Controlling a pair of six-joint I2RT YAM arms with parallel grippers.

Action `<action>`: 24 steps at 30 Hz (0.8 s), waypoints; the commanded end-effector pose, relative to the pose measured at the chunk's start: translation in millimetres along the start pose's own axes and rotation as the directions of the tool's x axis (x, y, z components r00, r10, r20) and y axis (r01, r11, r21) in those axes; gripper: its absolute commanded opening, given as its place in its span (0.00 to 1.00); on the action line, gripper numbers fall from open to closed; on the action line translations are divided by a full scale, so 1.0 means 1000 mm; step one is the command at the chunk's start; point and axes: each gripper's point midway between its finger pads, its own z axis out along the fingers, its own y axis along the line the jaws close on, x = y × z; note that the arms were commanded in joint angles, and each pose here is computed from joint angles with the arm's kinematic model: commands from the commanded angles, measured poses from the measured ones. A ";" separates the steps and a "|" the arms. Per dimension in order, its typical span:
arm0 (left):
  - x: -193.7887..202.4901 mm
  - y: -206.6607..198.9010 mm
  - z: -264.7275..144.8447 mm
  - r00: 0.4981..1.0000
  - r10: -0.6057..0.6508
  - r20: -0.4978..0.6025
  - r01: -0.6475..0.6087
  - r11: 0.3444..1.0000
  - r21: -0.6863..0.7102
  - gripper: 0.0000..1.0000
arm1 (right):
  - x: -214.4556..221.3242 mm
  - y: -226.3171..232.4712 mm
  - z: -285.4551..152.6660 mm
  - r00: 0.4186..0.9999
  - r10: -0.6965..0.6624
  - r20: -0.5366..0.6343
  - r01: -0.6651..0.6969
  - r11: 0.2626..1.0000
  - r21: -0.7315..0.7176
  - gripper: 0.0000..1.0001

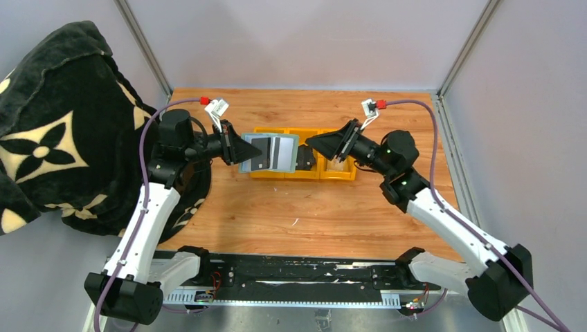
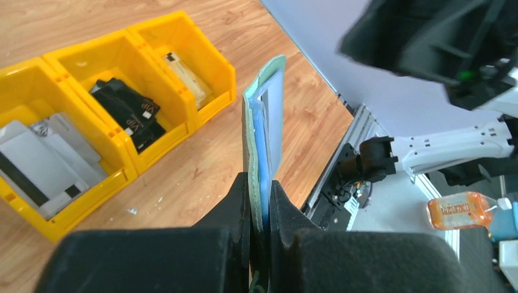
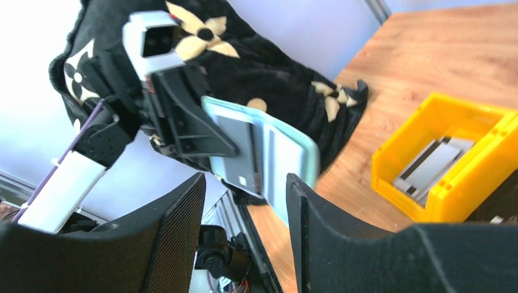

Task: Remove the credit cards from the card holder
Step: Remove the credit card from the card holder.

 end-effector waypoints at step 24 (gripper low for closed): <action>-0.017 -0.055 -0.011 0.993 -0.116 -0.033 0.121 0.969 0.217 0.00 | 0.072 0.061 0.047 0.956 0.064 -0.285 -0.142 0.954 -0.262 0.56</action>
